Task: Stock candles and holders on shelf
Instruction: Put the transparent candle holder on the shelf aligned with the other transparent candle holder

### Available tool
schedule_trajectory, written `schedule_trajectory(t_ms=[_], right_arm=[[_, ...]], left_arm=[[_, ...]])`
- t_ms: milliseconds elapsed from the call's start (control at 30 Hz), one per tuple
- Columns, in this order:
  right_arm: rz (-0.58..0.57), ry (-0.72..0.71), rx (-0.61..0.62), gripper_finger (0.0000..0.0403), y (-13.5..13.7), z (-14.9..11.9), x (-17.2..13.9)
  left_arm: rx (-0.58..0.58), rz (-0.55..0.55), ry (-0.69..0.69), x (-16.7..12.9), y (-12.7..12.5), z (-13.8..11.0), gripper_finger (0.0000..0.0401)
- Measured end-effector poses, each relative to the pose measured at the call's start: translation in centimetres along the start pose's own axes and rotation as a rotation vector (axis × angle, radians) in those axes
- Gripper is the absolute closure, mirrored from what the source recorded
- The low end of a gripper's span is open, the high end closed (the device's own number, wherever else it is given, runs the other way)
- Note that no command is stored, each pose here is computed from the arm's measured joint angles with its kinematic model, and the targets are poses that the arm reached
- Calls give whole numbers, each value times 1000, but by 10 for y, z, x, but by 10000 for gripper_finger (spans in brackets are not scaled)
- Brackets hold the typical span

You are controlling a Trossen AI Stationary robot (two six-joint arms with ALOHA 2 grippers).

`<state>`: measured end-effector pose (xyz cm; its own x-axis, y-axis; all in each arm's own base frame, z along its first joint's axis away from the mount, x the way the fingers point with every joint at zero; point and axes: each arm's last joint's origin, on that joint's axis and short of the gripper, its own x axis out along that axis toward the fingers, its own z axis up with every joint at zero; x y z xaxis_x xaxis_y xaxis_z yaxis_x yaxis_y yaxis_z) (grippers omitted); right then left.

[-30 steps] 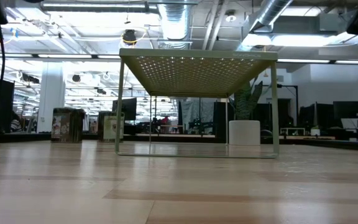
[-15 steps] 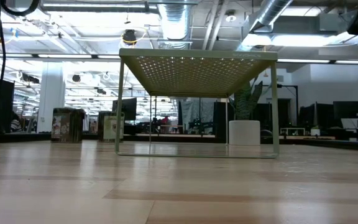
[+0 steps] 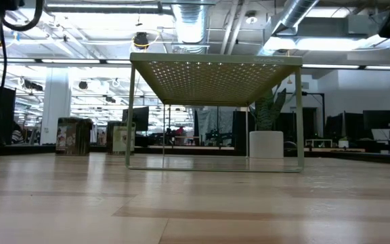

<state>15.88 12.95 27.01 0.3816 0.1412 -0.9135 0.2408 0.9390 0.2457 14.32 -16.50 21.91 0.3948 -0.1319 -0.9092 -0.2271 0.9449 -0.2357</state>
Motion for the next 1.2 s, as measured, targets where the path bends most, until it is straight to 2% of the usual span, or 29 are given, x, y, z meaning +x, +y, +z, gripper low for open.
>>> schedule_trajectory(t_ms=[467,567,867,1200], right_arm=[[0,0,0,113,0,0,0],[0,0,0,113,0,0,0],[-14,-20,-1,113,0,0,0],[-16,-21,-1,113,0,1,0]], left_arm=[[13,13,26,10,7,-7,133],[26,10,25,11,7,-6,149],[28,1,19,10,6,-6,233],[-19,-17,33,7,6,4,234]])
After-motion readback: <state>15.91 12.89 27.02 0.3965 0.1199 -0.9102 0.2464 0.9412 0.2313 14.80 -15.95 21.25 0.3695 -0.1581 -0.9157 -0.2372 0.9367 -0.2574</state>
